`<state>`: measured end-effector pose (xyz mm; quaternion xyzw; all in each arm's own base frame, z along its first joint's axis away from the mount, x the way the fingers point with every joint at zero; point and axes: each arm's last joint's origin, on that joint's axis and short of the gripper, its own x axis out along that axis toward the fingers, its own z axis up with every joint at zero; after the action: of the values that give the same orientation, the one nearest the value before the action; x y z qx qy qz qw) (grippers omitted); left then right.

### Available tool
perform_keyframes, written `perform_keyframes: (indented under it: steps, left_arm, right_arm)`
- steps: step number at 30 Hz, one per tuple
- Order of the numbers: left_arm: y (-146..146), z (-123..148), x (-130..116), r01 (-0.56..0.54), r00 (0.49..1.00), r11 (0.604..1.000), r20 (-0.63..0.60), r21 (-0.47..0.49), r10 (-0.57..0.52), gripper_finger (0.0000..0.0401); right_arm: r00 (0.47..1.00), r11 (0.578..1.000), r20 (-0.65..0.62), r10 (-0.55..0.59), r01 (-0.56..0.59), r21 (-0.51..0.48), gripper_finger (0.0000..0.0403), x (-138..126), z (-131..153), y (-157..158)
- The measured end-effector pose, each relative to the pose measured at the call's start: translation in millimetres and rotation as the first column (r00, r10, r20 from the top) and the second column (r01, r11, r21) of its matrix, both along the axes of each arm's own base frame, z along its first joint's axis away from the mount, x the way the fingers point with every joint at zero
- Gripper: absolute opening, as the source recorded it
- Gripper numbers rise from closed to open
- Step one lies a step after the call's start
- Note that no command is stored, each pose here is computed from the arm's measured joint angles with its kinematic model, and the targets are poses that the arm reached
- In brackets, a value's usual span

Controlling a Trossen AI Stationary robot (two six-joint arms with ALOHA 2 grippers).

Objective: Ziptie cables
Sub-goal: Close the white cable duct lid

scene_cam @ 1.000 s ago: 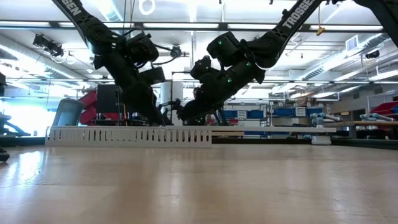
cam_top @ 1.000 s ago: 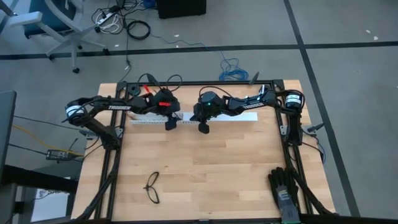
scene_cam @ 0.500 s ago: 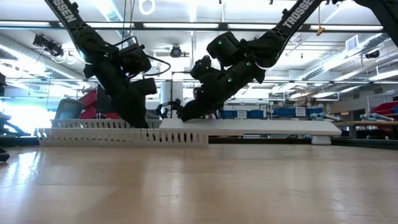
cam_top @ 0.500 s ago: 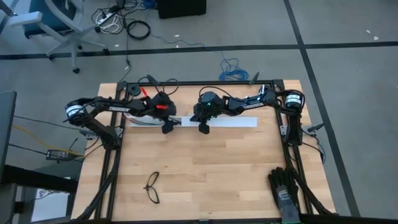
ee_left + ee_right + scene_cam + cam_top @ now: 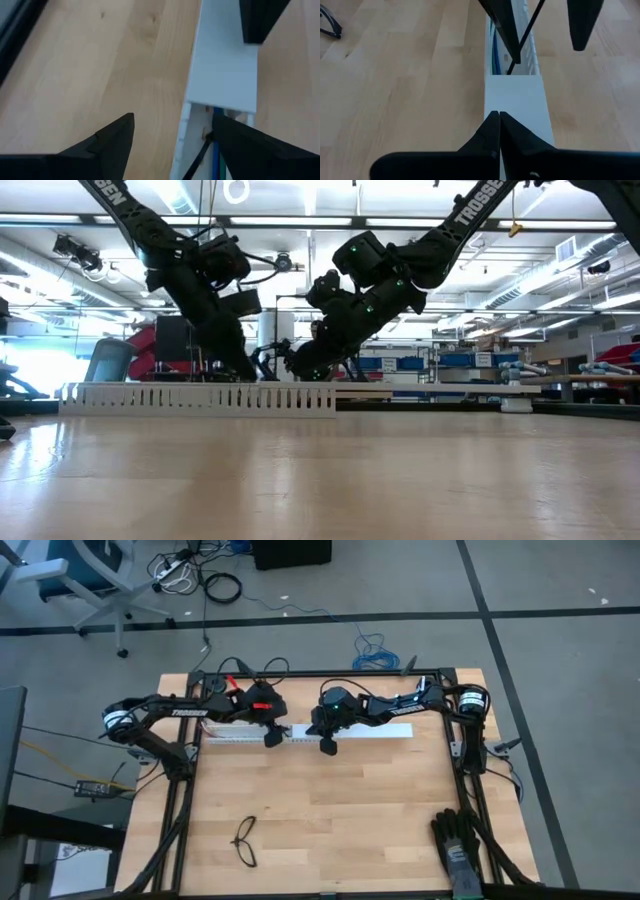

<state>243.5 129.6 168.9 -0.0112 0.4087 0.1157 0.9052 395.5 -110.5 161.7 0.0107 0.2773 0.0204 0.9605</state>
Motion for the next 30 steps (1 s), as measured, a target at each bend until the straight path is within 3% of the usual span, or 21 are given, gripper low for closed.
perform_keyframes:
  steps: [16, 30]
  left_arm:
    - [-15.0, 5.1, -18.5, 0.068, 0.995, 0.987, -0.060, -0.142, -0.077, 0.0280]
    - [-17.8, -15.1, -28.5, 0.009, 0.994, 0.997, -0.109, -0.078, -0.018, 0.0270]
  right_arm:
    - [1.000, 1.000, -0.022, 0.001, -0.001, 0.004, 0.0000, -4.4, -6.4, 1.0]
    - [1.000, 1.000, 0.014, 0.023, -0.023, 0.008, 0.0000, -2.6, -3.7, 1.7]
